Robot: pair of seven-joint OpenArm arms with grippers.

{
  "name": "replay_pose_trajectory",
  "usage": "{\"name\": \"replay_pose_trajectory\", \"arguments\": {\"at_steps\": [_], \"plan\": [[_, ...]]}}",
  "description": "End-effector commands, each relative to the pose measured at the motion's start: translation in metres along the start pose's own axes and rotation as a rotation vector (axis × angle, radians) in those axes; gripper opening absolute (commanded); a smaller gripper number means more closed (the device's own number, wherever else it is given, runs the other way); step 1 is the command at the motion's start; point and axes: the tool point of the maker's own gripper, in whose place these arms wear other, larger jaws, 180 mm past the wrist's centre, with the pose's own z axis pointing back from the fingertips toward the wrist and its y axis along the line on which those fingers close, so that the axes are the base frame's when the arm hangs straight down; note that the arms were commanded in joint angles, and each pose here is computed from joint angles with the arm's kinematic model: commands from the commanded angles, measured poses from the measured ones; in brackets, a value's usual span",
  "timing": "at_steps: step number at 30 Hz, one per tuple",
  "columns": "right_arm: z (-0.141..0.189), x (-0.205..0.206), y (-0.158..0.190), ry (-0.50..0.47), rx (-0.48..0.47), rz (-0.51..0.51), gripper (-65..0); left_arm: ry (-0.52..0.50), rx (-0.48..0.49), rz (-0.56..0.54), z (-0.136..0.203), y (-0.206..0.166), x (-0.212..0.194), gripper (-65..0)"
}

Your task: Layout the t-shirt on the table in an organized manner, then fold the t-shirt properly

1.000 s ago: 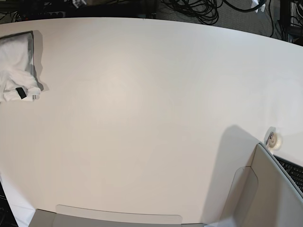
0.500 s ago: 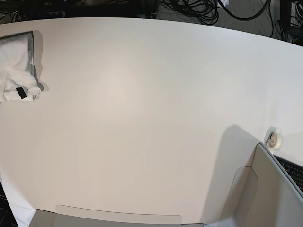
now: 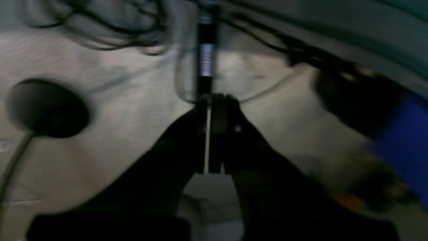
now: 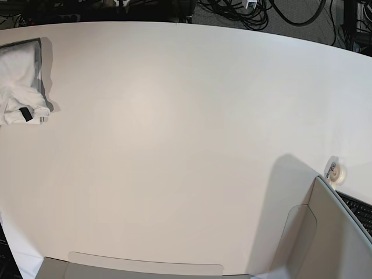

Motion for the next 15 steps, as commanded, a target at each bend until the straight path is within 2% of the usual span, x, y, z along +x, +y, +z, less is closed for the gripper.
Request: {"name": "replay_pose_trajectory", "arguments": {"at_steps": [1, 5, 8, 15], "plan": [[0.0, 0.008, 0.0, -0.02, -0.001, -0.008, -65.0, -0.004, 0.011, -0.012, -0.001, -0.001, -0.001, -65.0], [-0.002, 0.024, 0.019, -0.045, 0.026, -0.014, -65.0, -0.024, 0.159, -0.039, -0.001, 0.022, 0.004, -65.0], [-0.002, 0.031, 0.026, -0.058, 0.038, -0.042, -65.0, -0.02, 0.228, -0.079, -0.002, 0.034, 0.01, -65.0], [-0.002, 0.037, 0.027, -0.068, 0.04, -0.046, -65.0, -0.004, 0.248, -0.094, -0.002, 0.04, 0.007, -65.0]]}}
